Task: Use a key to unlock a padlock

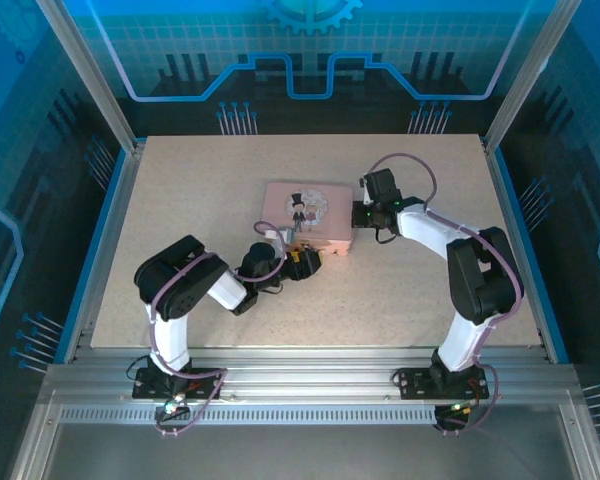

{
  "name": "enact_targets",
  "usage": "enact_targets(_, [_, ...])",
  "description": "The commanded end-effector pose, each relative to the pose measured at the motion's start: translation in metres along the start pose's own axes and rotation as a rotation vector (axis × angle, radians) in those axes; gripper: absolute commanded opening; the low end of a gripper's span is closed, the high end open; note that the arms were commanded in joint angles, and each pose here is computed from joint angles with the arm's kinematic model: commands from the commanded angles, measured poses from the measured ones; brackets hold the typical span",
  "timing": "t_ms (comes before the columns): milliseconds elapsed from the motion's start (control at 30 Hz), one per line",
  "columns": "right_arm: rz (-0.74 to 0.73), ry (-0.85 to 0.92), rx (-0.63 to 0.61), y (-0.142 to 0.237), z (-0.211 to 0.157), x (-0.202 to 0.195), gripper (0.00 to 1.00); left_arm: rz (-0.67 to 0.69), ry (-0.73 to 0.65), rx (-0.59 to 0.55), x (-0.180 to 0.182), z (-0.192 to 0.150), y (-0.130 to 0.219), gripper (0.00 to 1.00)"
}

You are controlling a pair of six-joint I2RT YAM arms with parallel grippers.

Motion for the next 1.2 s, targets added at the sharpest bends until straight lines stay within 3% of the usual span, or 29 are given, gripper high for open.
enact_targets(0, [0.058,0.007,0.02,0.001,-0.006,0.016,0.0,0.182,-0.007,0.111,0.033,-0.028,0.011,0.74])
enact_targets(267, [0.07,0.017,0.019,-0.001,-0.007,0.023,0.0,0.009,-0.023,0.02,0.013,-0.012,0.009,0.76])
enact_targets(500, [0.068,0.025,0.025,-0.003,-0.009,0.023,0.0,-0.102,-0.038,-0.014,0.002,-0.003,0.014,0.72])
enact_targets(1167, [0.085,0.04,0.035,-0.008,-0.011,0.035,0.0,-0.168,-0.027,-0.031,-0.003,0.008,0.014,0.66])
Point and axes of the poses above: each hand's point on the last joint's axis, 136 mm out from that joint toward the fingers, its own y axis back along the fingers, its own x axis along the line the jaws close on, z = x × y, the point moved 4 cm from there along y, back along the fingers, and after that the axes turned 5 degrees about y, right-handed, at the moved point
